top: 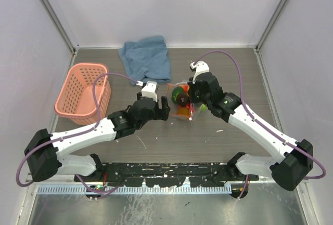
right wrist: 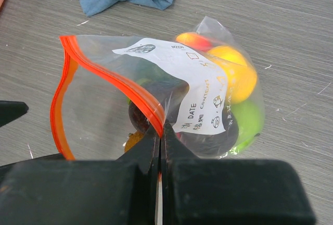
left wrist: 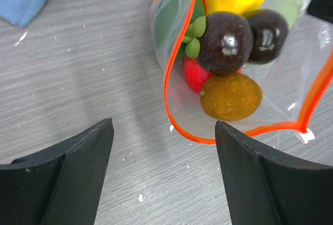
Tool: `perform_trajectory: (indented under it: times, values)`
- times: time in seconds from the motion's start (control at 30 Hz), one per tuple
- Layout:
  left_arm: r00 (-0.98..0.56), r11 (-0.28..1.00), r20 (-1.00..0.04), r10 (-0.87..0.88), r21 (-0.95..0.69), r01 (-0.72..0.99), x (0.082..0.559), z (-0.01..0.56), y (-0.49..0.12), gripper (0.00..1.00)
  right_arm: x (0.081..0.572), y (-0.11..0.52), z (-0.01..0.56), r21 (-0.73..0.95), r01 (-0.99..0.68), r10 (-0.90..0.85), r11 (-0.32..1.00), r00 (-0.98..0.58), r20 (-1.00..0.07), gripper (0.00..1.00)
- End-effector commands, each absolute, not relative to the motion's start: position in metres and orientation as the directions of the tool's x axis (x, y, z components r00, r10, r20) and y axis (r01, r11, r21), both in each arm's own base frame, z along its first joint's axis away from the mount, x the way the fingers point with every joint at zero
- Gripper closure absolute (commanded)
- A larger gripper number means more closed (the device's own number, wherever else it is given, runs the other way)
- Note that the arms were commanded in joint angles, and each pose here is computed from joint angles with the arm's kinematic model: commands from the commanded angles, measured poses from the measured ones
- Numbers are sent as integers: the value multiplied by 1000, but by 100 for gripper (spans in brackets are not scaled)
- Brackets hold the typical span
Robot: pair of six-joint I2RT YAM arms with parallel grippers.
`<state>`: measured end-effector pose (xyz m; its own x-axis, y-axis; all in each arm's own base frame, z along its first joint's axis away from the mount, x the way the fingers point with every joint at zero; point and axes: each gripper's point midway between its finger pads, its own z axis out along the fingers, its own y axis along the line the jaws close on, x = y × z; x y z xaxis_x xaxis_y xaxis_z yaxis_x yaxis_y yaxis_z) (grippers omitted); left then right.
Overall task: Place the food in the zip-top bag and seal the zipper
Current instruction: Place the fake fruit in the zipper food storage bag, then adjust the zipper food storage bag at the center of the board.
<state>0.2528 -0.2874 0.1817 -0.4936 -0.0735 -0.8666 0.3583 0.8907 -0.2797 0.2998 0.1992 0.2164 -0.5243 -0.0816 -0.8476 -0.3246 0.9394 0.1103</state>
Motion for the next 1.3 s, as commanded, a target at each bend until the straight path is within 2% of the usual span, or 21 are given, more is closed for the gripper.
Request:
perform_trajectory:
  times: [0.0,0.1,0.17,0.33,0.47,0.53,0.6,0.7,0.83,0.93,1.13,1.27]
  values:
    - [-539,882,-827,-159,-365,299,261,180,-303,22,306,205,231,135,-328,-43,935,-483,-875,99]
    - [-555,868,-817,-156,-382,318,264,179,-317,28,306,205,228,132,-328,-47,935,-485,-873,99]
    - [-561,867,-814,-150,-381,321,267,177,-324,37,306,206,225,130,-332,-53,934,-489,-870,99]
    - [-565,854,-809,-164,-403,328,269,179,-333,62,308,207,219,120,-333,-65,935,-495,-866,99]
    - [-564,843,-806,-180,-421,333,268,187,-335,89,309,208,220,112,-339,-72,934,-488,-870,99]
    - [-560,842,-807,-187,-426,332,268,194,-334,100,310,207,223,110,-342,-72,933,-478,-875,99]
    - [-555,842,-808,-197,-430,327,268,202,-331,100,309,206,227,107,-346,-71,932,-466,-882,97]
    - [-554,849,-807,-206,-428,309,266,211,-323,100,306,203,239,110,-355,-61,928,-437,-897,89]
    - [-548,855,-807,-221,-430,289,265,220,-315,100,294,205,255,134,-411,-46,902,-398,-916,70]
    - [-539,857,-808,-238,-435,274,264,226,-309,100,285,206,262,148,-449,-30,881,-366,-930,61]
    - [-519,836,-805,-286,-475,275,262,251,-305,100,260,216,265,163,-578,-42,800,-325,-945,39]
    - [-501,844,-813,-297,-469,260,265,262,-301,100,235,223,273,176,-682,-14,710,-264,-965,31]
